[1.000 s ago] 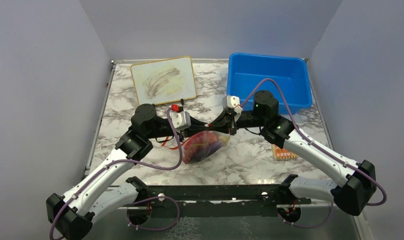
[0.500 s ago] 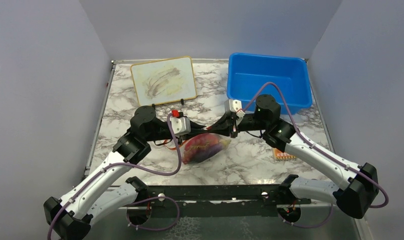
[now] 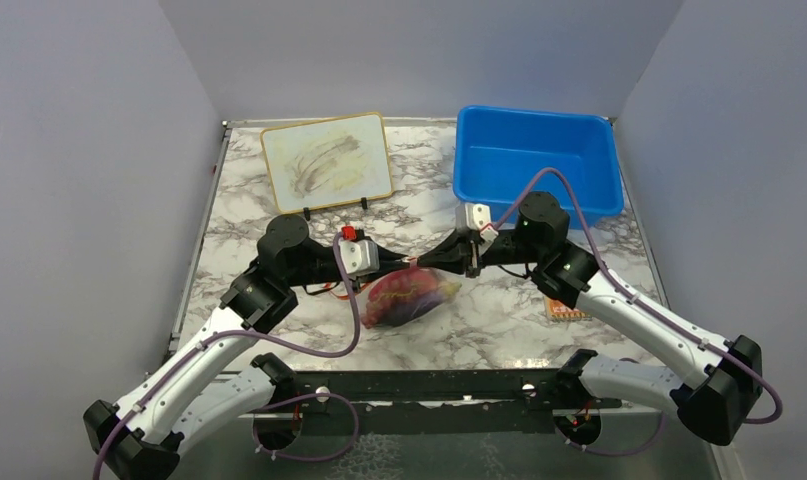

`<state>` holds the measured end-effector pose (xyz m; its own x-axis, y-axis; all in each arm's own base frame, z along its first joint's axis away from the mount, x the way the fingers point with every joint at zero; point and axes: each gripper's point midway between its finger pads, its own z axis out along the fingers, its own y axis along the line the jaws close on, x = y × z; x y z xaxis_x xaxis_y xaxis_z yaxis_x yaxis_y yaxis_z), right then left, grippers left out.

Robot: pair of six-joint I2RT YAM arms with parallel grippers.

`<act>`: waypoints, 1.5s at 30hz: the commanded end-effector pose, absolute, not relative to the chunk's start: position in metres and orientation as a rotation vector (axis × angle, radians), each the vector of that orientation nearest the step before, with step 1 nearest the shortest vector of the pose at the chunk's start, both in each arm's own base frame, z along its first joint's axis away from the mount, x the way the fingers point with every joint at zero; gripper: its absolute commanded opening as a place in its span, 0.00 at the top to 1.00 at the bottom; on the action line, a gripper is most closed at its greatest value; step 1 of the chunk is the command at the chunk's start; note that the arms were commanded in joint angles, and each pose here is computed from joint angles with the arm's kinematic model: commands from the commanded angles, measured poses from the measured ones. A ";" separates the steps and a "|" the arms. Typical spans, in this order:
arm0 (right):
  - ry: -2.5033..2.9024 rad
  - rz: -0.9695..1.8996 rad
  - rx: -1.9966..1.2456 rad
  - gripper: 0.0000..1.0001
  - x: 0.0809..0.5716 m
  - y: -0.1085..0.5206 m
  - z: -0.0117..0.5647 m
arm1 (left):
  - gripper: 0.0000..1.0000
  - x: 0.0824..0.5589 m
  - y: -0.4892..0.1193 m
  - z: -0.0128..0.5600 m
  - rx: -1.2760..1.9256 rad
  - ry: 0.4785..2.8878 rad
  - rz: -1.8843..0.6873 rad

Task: Place the food in the zip-top bag and seal the zipper
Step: Zip the zipper food storage bag at the center of the board.

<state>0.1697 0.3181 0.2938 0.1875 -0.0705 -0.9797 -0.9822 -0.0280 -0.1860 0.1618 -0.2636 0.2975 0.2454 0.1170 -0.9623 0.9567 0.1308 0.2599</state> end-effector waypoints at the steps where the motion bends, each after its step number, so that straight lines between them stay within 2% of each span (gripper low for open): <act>1: 1.085 1.032 -1.368 0.99 0.169 0.316 0.298 | 1.00 0.160 -0.260 0.291 1.285 1.188 -0.864; 3: 1.100 1.069 -1.385 0.95 0.168 0.319 0.293 | 1.00 0.156 -0.262 0.300 1.286 1.161 -0.895; 5: 1.110 1.112 -1.402 0.69 0.166 0.323 0.291 | 1.00 0.154 -0.265 0.308 1.284 1.132 -0.916; 6: 1.115 1.122 -1.409 0.61 0.166 0.325 0.290 | 1.00 0.154 -0.265 0.309 1.283 1.125 -0.921; 8: 1.111 1.129 -1.421 0.51 0.167 0.328 0.288 | 1.00 0.154 -0.266 0.312 1.283 1.114 -0.923; 10: 1.096 1.123 -1.427 0.46 0.168 0.331 0.288 | 1.00 0.154 -0.267 0.311 1.286 1.114 -0.927; 14: 1.127 1.116 -1.425 0.45 0.177 0.341 0.280 | 1.00 0.152 -0.269 0.309 1.296 1.115 -0.952; 16: 1.137 1.114 -1.424 0.48 0.180 0.346 0.277 | 1.00 0.152 -0.270 0.309 1.294 1.116 -0.956; 18: 1.140 1.103 -1.402 0.56 0.185 0.349 0.277 | 1.00 0.153 -0.269 0.308 1.290 1.120 -0.952; 19: 1.139 1.095 -1.391 0.67 0.187 0.350 0.277 | 1.00 0.153 -0.269 0.306 1.287 1.128 -0.949; 21: 1.144 1.055 -1.357 0.97 0.194 0.349 0.282 | 1.00 0.155 -0.267 0.301 1.281 1.149 -0.930; 31: 0.997 0.985 -1.284 0.99 0.176 0.326 0.313 | 1.00 0.175 -0.250 0.266 1.298 1.304 -0.765; 45: 0.950 0.964 -1.291 0.99 0.163 0.313 0.322 | 1.00 0.173 -0.247 0.254 1.308 1.343 -0.762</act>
